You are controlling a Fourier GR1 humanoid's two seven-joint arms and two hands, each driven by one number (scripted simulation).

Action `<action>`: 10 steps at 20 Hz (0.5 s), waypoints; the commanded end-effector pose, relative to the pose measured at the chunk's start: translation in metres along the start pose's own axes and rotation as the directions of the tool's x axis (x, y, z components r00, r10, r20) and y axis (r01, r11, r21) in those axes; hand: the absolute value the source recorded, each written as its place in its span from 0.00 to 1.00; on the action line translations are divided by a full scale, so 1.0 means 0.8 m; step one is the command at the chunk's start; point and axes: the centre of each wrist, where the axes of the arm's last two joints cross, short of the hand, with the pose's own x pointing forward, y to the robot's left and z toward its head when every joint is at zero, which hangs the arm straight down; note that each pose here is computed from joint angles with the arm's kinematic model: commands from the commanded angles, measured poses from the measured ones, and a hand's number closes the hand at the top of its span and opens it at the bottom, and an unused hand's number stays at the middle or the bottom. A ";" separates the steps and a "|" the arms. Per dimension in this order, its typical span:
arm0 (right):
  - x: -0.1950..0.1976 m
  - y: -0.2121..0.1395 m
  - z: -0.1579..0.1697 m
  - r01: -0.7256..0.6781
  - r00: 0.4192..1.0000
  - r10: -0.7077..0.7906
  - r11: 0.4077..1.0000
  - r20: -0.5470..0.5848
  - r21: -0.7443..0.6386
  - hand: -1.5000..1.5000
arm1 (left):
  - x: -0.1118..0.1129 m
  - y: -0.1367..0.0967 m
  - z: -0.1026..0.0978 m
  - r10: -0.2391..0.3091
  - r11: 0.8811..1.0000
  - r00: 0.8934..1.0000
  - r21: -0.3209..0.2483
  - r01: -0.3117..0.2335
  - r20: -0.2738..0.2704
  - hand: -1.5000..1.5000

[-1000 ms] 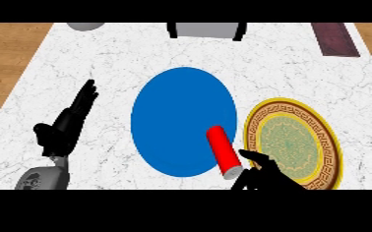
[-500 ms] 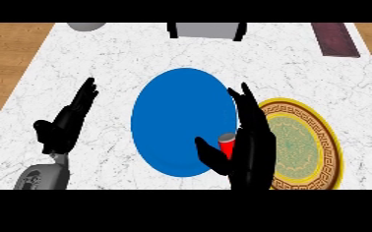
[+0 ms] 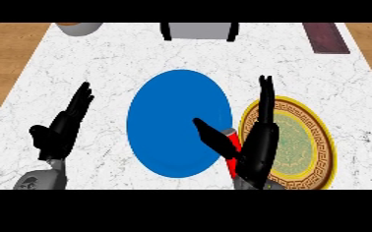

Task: Pick the can from the plate and place it in the plate

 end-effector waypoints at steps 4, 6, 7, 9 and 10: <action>-0.056 -0.068 0.034 0.124 0.991 -0.126 0.992 -0.043 -0.037 0.00 | 0.004 0.003 0.003 0.000 1.000 1.000 0.007 0.000 -0.019 0.50; -0.079 -0.087 0.043 0.113 0.993 -0.114 0.993 -0.031 -0.025 0.00 | 0.005 0.014 0.004 -0.001 1.000 1.000 0.020 0.001 -0.007 0.50; -0.074 -0.098 0.048 0.115 0.993 -0.115 0.993 -0.003 0.009 0.00 | 0.002 -0.003 0.019 0.012 1.000 1.000 0.010 -0.012 -0.008 0.50; -0.083 -0.128 0.046 0.093 0.996 -0.093 0.995 0.004 0.040 0.00 | -0.014 0.006 0.019 0.022 0.999 1.000 0.026 -0.022 -0.012 0.50; -0.101 -0.104 0.052 0.095 0.995 -0.096 0.995 0.009 0.014 0.00 | 0.002 0.018 0.021 -0.008 1.000 1.000 0.013 0.008 0.002 0.50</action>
